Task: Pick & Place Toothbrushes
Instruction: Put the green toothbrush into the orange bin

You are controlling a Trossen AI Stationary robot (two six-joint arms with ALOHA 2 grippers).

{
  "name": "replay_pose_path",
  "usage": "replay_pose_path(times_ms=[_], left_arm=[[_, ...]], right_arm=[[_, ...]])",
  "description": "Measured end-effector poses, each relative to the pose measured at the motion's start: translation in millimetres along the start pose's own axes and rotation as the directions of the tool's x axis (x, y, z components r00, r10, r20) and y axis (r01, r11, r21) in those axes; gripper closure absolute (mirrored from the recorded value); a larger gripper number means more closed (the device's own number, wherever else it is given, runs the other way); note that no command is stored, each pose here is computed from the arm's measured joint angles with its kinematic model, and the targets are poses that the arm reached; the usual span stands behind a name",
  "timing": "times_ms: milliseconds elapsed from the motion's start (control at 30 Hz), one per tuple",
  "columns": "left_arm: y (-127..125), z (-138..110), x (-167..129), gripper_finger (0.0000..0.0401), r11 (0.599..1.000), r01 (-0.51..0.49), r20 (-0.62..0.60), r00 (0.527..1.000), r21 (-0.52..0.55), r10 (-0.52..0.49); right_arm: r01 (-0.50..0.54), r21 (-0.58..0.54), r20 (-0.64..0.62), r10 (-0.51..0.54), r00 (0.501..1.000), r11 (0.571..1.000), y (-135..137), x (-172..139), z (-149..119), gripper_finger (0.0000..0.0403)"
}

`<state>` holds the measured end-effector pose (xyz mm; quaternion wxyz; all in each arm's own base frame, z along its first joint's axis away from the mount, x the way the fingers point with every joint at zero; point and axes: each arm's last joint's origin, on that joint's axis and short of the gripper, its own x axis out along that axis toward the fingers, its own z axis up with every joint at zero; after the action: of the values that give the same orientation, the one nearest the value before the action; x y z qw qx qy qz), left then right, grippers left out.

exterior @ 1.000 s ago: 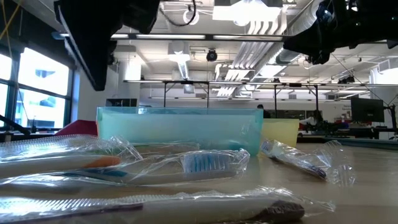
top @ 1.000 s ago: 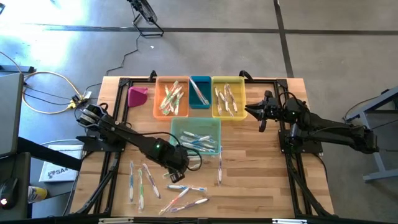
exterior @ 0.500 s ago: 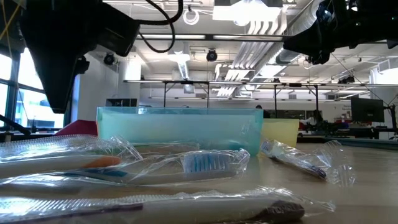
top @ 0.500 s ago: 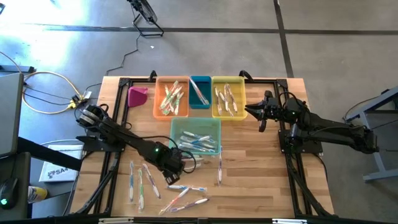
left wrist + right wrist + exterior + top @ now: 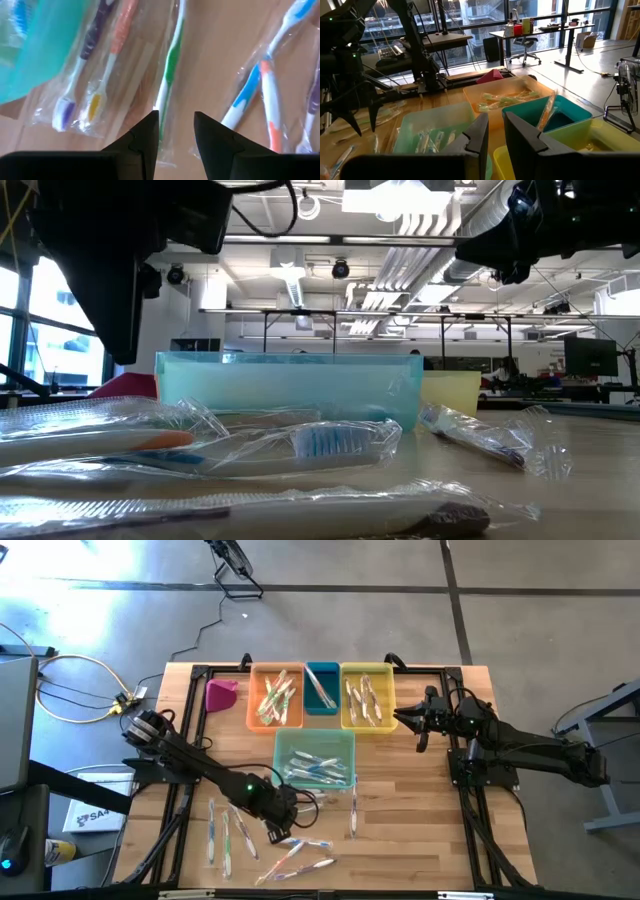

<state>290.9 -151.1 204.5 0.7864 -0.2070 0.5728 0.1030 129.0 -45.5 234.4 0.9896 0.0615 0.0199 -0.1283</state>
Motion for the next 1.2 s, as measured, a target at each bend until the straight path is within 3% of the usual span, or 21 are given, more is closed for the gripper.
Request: replay_pose_path(times_ms=[267, 933, 1200], left_arm=[[0, -3, 34, 0.0282, 0.997, -0.072, -0.059, 0.996, 0.033, 0.074], [-1, 0, 46, 0.0282, 0.99, -0.117, 0.005, 0.993, 0.072, 0.117], [-5, 1, 53, 0.0282, 0.991, -0.092, 0.011, 0.996, 0.092, 0.092]], right_arm=[[0.0, 0.002, -0.004, 0.0, 1.0, 1.0, 0, 0, 0, 0.0348], [0.0, 0.002, -0.004, 0.0, 1.0, 1.0, 0, 0, 0, 0.0348], [0.0, 0.003, -0.005, 0.0, 1.0, 1.0, 0, 1, 0, 0.0348]])
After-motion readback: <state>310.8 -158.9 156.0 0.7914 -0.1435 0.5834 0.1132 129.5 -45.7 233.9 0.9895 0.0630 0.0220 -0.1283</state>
